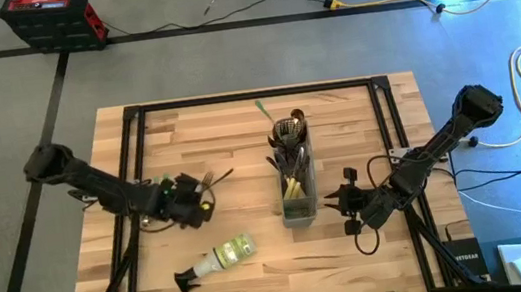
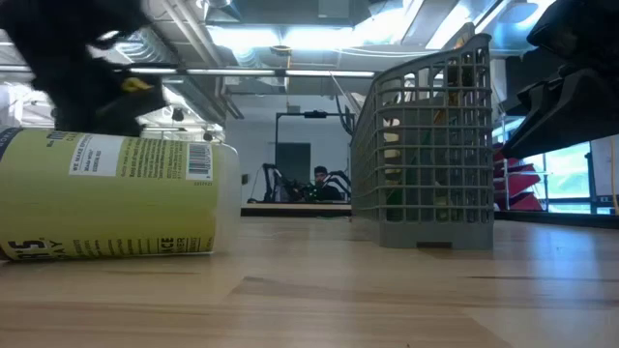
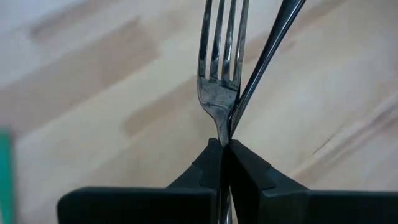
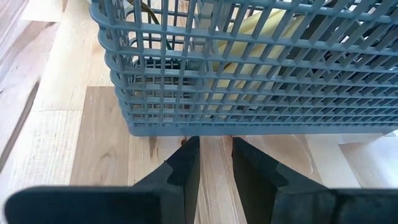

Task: Sort silverware
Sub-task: Put the fork into the silverware basket

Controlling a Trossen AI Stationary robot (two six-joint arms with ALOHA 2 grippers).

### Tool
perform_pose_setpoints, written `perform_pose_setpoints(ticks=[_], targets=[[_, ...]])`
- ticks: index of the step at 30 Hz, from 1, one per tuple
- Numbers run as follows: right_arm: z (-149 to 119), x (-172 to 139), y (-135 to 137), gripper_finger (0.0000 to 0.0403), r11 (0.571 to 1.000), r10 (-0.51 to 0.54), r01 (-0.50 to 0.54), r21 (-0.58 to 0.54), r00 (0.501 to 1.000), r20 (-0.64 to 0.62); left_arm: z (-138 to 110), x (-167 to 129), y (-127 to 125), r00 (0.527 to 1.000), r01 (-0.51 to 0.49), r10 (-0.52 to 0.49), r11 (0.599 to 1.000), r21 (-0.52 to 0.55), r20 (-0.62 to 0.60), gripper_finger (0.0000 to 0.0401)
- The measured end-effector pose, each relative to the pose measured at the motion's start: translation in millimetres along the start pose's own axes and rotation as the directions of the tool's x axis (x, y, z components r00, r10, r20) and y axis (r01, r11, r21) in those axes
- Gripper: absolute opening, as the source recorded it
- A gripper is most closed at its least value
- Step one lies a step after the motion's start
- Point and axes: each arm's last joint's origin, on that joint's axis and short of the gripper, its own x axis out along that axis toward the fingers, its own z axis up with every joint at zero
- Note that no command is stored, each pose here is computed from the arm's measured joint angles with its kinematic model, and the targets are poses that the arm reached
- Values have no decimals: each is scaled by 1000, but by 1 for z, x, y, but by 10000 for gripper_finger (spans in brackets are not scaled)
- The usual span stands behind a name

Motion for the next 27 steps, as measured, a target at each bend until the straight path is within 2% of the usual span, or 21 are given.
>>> perform_pose_setpoints(ticks=[5,9,16,27], targets=[[0,0,0,76,1000,-1,1,-1,1000,0,26,12,-6,995,70,-71,997,8,73,2],[0,0,0,76,1000,-1,1,0,1000,0,38,17,-7,990,119,-120,993,22,69,3],[0,0,0,76,1000,0,0,-1,1000,0,37,20,-1,994,105,-104,994,40,-21,32],[0,0,0,76,1000,0,0,-1,1000,-1,40,20,-4,991,134,-134,990,49,2,87]])
